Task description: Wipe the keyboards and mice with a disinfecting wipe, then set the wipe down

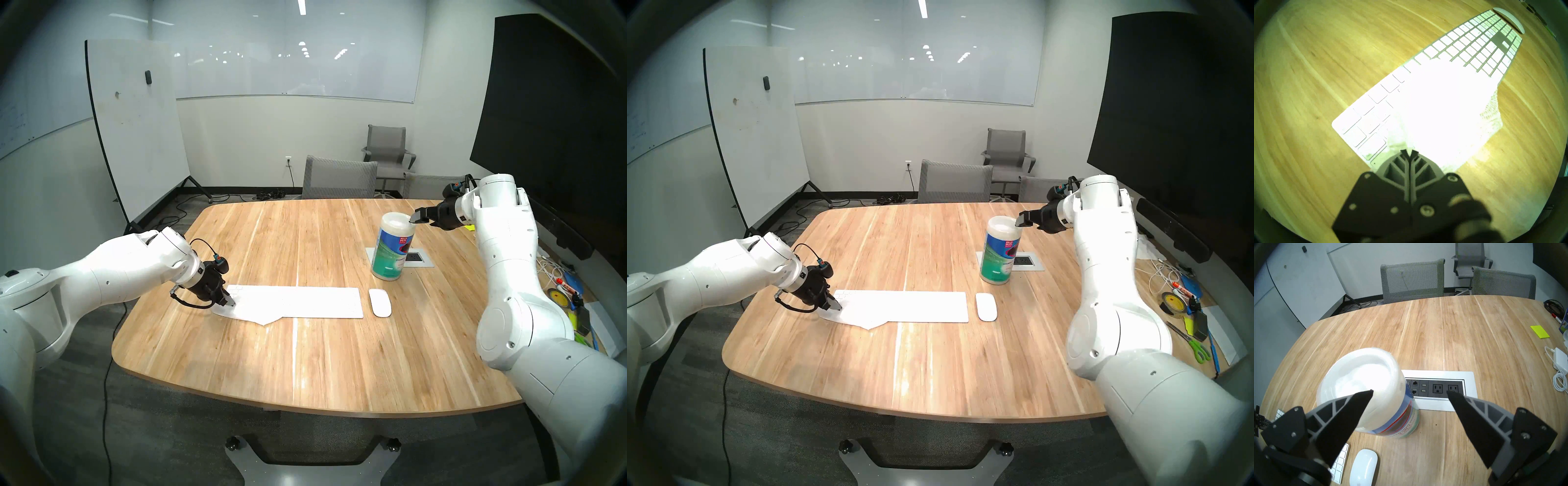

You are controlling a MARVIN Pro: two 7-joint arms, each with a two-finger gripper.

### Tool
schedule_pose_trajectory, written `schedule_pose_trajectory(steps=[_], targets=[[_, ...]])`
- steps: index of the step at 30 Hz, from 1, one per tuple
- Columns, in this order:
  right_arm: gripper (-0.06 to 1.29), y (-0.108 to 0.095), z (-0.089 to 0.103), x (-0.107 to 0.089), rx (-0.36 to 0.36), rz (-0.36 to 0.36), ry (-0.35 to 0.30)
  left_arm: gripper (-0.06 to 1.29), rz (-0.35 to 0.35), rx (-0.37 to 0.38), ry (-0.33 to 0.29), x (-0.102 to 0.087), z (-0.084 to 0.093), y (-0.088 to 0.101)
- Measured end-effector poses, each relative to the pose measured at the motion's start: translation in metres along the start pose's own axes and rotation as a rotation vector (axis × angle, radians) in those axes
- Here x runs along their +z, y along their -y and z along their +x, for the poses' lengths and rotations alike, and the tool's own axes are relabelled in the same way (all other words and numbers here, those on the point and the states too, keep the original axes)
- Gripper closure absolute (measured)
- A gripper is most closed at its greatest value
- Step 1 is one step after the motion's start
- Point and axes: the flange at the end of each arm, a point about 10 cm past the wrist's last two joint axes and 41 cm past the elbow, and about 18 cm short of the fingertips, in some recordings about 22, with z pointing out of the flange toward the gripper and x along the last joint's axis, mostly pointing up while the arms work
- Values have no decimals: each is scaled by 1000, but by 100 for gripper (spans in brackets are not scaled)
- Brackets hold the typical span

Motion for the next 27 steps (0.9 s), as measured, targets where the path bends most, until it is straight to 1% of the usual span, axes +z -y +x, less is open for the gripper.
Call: schedule_pose_trajectory(steps=[6, 20, 27], targets=[[0, 0, 0, 0, 0, 0, 0, 125, -1, -8, 3, -1, -6, -2], [0, 0, 0, 0, 0, 0, 0, 125, -6, -19, 3, -4, -12, -8], [0, 0, 0, 0, 0, 0, 0, 125, 1, -23, -1, -4, -14, -5]])
